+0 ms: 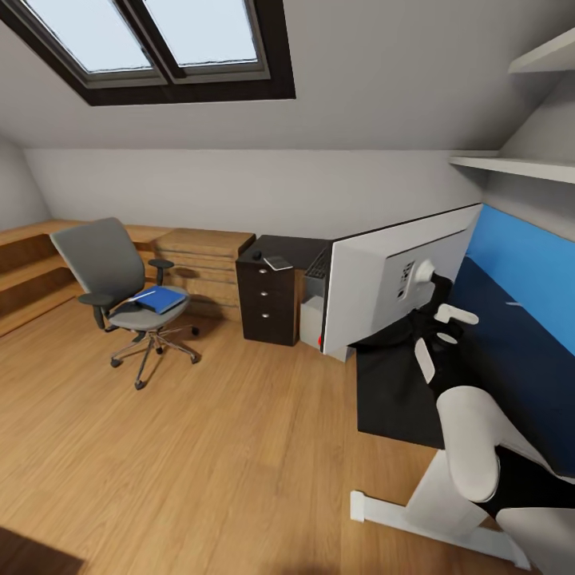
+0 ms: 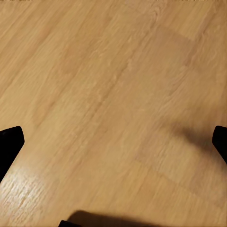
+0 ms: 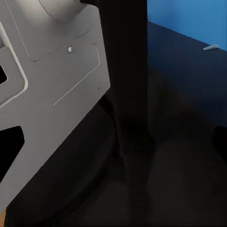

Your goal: In the bedroom, organize the workspace by keeping the computer under the desk, ensuring the monitor is on the desk, placing the keyboard on the desk next to the monitor, placing the mouse on the desk next to the keyboard, moving the folder from the swivel chair onto the desk next to the mouse, stacking the notebook on top of the folder with the pen on top of the notebook, and positioning the swivel chair next to the desk.

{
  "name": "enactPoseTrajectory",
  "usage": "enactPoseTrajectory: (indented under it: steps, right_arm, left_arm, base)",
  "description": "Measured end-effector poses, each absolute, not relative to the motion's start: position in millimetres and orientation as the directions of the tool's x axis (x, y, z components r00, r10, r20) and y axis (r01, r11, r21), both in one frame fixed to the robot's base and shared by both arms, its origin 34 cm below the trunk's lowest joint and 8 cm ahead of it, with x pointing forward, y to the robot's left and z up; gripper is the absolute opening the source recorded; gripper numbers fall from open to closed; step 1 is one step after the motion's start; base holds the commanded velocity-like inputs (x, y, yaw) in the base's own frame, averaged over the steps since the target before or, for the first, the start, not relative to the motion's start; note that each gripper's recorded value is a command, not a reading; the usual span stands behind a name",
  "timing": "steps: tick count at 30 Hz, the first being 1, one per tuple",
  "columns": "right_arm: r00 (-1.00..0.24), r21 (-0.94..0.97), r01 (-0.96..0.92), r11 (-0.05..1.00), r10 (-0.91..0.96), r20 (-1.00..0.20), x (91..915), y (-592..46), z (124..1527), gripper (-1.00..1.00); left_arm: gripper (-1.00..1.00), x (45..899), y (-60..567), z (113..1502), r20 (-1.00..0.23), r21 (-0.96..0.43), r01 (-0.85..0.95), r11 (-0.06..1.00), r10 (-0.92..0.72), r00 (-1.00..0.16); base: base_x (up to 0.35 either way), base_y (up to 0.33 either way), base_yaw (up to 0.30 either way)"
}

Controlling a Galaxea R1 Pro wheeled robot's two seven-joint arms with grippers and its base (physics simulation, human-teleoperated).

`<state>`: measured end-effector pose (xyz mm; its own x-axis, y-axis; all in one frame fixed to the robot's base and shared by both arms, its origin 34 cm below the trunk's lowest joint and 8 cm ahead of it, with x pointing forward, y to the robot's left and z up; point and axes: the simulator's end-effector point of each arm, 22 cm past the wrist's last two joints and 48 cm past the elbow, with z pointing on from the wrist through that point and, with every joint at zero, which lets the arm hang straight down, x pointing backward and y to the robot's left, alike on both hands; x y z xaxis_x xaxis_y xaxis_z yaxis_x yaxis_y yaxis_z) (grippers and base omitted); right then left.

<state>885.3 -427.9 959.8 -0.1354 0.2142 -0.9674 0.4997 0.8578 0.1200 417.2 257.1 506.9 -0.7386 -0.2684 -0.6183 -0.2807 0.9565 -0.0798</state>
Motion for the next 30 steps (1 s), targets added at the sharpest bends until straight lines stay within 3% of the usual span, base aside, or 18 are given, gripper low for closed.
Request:
enactPoseTrajectory:
  steps: [30]
  right_arm:
    - [-0.150,0.103,0.517,0.850,0.208,-0.967,880.0,-445.4,952.4,1.00]
  left_arm:
    - [1.00,417.1,258.7,507.0,-0.619,-0.078,-0.281,0.957,-0.267,-0.739]
  base:
    - [0.067,-0.034,0.000]
